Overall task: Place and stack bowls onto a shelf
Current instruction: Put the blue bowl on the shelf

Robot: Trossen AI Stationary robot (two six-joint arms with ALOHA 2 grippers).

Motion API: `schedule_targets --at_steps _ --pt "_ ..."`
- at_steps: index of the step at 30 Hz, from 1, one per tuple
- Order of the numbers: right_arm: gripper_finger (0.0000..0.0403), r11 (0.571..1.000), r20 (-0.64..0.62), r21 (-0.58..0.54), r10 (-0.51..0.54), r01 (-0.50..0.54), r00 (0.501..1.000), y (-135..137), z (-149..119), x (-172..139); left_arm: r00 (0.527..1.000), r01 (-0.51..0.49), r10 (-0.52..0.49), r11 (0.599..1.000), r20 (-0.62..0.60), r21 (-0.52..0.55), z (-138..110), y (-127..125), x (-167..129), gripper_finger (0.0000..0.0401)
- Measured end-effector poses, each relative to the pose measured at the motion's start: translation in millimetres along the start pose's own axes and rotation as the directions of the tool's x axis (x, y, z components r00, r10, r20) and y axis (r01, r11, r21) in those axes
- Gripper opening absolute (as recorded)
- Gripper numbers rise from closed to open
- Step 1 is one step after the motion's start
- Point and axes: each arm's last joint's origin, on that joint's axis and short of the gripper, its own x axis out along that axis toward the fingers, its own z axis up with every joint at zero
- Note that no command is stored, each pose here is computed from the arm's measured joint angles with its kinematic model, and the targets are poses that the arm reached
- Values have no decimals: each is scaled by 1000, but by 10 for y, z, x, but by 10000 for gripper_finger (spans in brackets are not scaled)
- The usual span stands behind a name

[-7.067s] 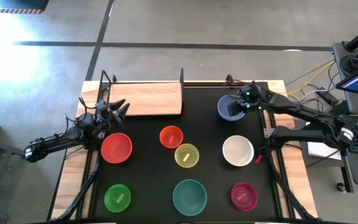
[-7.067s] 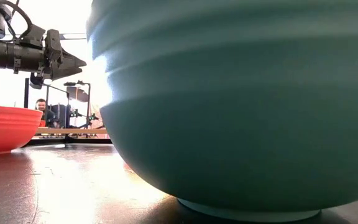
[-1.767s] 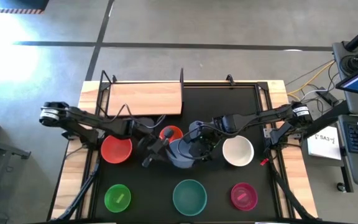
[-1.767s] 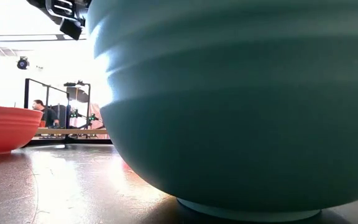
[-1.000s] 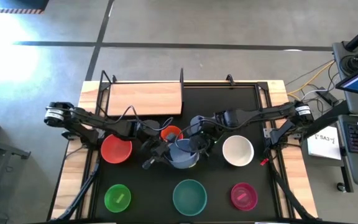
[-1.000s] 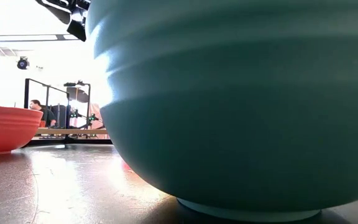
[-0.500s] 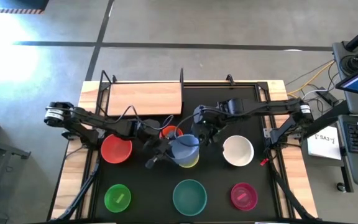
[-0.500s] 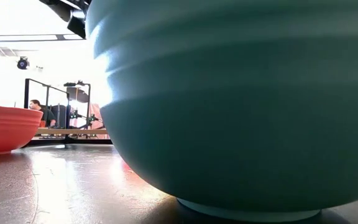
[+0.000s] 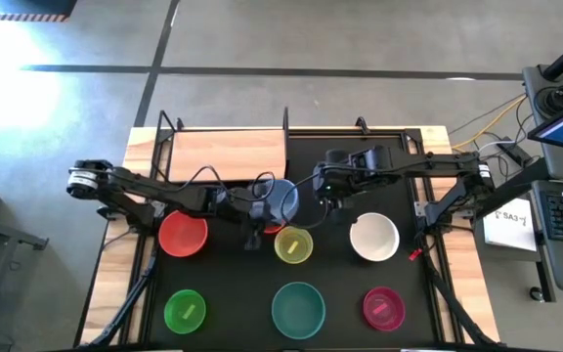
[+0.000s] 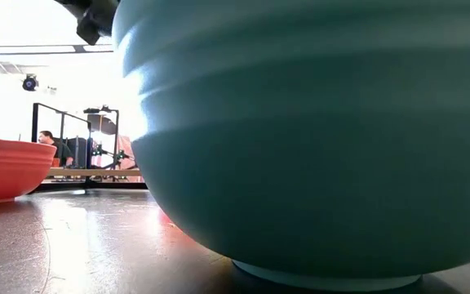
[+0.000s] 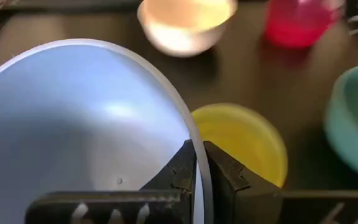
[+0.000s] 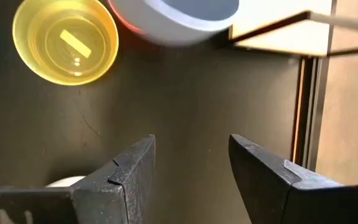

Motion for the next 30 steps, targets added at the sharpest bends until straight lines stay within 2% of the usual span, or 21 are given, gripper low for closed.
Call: schedule_targets --at_steps 3,6,9,12,14,18,22,27,30 --pt "194 1000 -17 9 0 0 1000 -12 -18 3 988 -134 132 991 -84 -22 -20 44 -89 5" --pt "194 1000 -32 14 1 -1 999 -15 -33 4 931 -311 305 950 -203 -2 -2 104 -202 6" --pt "194 1000 -34 26 2 -1 999 -16 -35 5 810 -497 486 866 -328 56 20 161 -334 6" --pt "194 1000 -48 25 4 -2 999 -14 -49 4 671 -628 603 772 -431 103 9 213 -472 6" --pt "194 1000 -65 27 4 -3 998 -28 -67 7 599 -674 635 729 -487 121 -41 257 -544 6" --pt "194 998 -72 62 -1 6 997 -95 -80 21 513 -730 643 676 -569 105 -160 412 -616 6" --pt "194 993 -92 113 -7 17 996 -188 -111 38 478 -734 565 677 -673 47 -348 621 -630 6" --pt "194 979 -102 199 -17 37 995 -314 -140 61 398 -786 551 617 -733 37 -507 910 -695 6" --pt "194 970 -107 240 -20 45 994 -354 -147 75 371 -807 548 590 -750 31 -585 1055 -726 6"
